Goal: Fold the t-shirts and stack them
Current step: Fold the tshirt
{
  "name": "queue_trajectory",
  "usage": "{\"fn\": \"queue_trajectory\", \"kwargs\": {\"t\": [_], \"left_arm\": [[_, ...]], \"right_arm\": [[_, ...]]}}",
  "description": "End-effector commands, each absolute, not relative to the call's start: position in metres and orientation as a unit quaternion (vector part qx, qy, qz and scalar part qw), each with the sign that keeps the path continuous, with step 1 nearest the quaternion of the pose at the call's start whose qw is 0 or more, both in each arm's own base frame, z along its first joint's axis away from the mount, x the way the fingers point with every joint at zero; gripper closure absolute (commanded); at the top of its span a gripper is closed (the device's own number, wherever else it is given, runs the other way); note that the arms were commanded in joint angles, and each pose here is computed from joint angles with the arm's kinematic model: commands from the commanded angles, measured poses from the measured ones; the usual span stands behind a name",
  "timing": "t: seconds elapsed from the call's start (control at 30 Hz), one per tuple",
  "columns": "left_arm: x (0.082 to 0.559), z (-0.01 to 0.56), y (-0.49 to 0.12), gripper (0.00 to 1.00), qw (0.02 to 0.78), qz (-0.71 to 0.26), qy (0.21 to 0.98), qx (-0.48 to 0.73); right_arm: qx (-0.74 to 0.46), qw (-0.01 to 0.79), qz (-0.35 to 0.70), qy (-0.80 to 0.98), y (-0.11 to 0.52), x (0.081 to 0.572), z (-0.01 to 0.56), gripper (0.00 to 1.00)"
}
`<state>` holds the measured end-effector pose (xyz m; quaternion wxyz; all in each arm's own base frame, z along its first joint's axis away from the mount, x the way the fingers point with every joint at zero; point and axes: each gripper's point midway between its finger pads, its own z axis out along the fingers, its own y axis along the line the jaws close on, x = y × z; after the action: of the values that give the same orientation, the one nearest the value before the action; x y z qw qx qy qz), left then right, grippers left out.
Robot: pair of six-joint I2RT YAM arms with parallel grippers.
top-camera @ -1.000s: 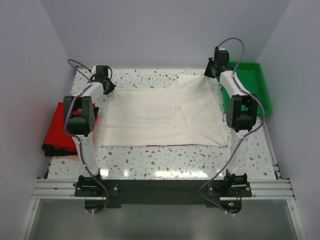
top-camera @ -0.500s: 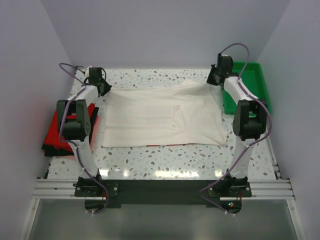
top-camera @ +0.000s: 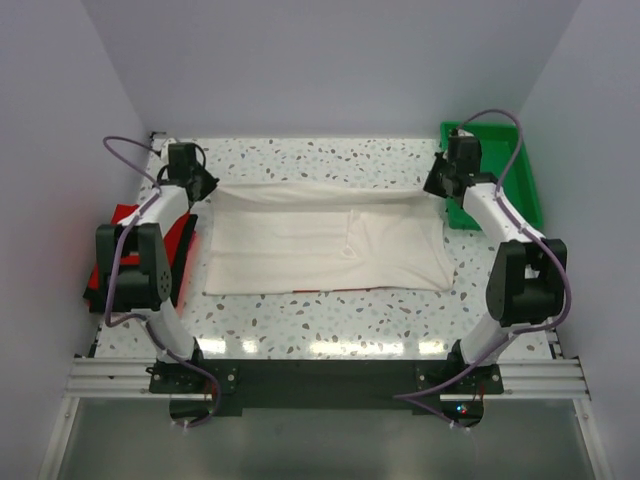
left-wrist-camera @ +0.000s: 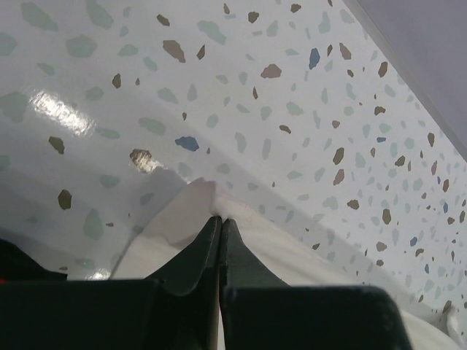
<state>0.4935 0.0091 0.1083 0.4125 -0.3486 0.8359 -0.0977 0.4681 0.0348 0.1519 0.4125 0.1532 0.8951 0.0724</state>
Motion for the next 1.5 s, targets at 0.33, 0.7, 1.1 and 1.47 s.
{"fn": "queue_trajectory", "kwargs": {"t": [0.33,0.7,1.1,1.47], "left_arm": [[0.435,0.104,0.019,1.0,0.39,-0.077,0.828,-0.395],[0.401,0.092,0.022,1.0,0.365,-0.058,0.829,-0.419],[0.359,0.07,0.023,0.89,0.338,-0.043,0.823,-0.454],[0.369,0.107,-0.002,0.35,0.371,-0.107,0.83,-0.402]], "right_arm": [[0.196,0.392,0.068,0.896,0.025,0.4,0.137,1.0],[0.198,0.382,0.063,0.901,0.023,0.366,0.13,1.0],[0.205,0.32,0.07,0.922,0.029,0.33,0.083,0.99],[0.196,0.355,0.081,0.911,0.032,0.339,0.121,0.37]]}}
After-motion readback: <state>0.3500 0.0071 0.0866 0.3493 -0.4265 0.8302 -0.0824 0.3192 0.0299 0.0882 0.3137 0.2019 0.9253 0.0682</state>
